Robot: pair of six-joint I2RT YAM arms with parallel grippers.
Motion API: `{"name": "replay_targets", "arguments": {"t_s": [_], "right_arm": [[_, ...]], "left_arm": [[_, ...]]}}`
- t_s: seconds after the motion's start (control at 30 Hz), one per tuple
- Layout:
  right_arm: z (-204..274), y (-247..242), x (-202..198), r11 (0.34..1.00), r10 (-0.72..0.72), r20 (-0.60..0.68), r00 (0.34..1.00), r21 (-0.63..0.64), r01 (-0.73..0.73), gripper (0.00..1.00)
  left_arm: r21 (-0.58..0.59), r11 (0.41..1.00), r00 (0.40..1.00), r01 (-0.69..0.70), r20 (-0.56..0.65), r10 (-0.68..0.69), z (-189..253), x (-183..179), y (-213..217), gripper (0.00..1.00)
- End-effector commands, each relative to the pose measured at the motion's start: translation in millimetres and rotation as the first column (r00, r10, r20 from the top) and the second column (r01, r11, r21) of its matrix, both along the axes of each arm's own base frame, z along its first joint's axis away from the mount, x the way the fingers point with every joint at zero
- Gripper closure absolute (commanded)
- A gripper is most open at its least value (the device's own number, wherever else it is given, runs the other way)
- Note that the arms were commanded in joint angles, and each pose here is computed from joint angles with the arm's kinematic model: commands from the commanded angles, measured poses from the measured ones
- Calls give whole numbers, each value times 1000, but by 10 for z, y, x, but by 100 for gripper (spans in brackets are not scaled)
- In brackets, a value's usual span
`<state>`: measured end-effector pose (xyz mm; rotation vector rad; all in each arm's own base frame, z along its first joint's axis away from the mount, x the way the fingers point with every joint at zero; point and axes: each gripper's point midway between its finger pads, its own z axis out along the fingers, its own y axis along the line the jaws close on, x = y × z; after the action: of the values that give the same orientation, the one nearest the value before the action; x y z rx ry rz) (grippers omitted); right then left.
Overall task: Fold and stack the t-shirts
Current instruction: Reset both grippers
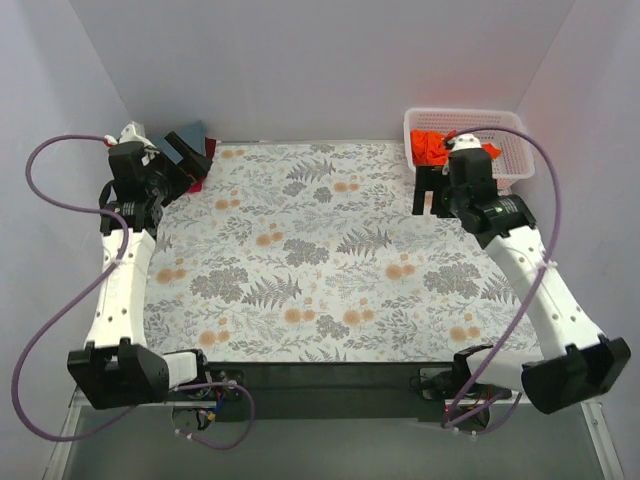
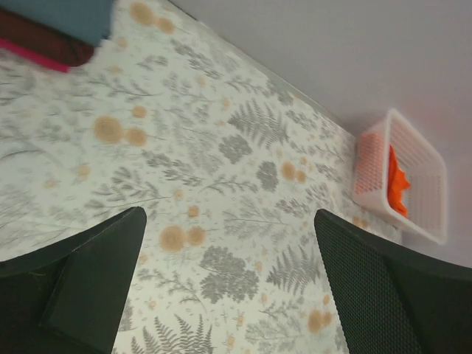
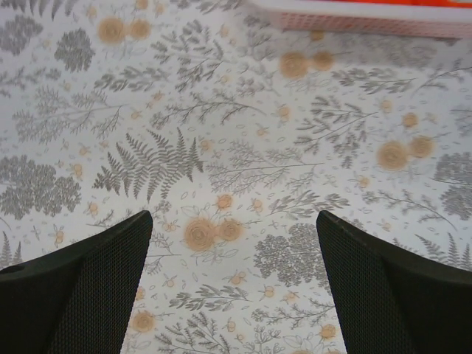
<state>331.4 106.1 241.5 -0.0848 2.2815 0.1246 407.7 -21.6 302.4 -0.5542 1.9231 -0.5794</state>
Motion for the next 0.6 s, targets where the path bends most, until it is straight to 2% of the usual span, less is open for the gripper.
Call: {"name": "replay_targets", "arguments": {"t_s": [0.0, 0.07, 0.1, 0.13, 0.17, 0.23, 0.27, 0.3, 0.33, 0.4, 0.57], "right_arm": [[482, -394, -125, 987, -156, 188, 970, -17, 162, 2], [639, -515, -226, 982, -177, 245, 953, -26, 189, 2], [675, -590, -254, 975, -198, 265, 944, -40, 216, 2], [707, -621, -280, 973, -205, 281, 938, -41, 226, 2], [737, -649, -295, 973, -199, 299, 933, -53, 225, 2], [746, -682, -337, 974, -188, 338, 922, -58, 220, 2], [793, -714, -396, 974, -191, 366, 911, -46, 222, 2], [754, -743, -417, 971, -200, 373, 906, -46, 234, 2], [692, -740, -411, 972, -195, 388, 901, -44, 230, 2], [735, -777, -488, 973, -194, 432, 881, -27, 228, 2], [701, -766, -569, 977, -202, 488, 849, 36, 212, 2]], "left_arm": [[154, 966, 973, -210, -62, 221, 22, -580, 328, 2], [220, 940, 953, -261, -96, 287, -45, -894, 391, 2], [267, 908, 932, -322, -78, 353, -19, -1006, 492, 2], [275, 907, 931, -320, -88, 355, -56, -1124, 429, 2], [257, 896, 925, -362, -19, 379, 118, -1298, 464, 2], [229, 877, 905, -423, 71, 419, 262, -1448, 538, 2], [236, 871, 903, -430, 97, 420, 193, -1521, 563, 2], [207, 870, 892, -447, 172, 417, 324, -1659, 576, 2], [189, 872, 883, -451, 235, 406, 433, -1684, 573, 2], [195, 862, 872, -467, 261, 413, 385, -1757, 611, 2], [186, 873, 884, -451, 227, 409, 166, -1700, 571, 2]]}}
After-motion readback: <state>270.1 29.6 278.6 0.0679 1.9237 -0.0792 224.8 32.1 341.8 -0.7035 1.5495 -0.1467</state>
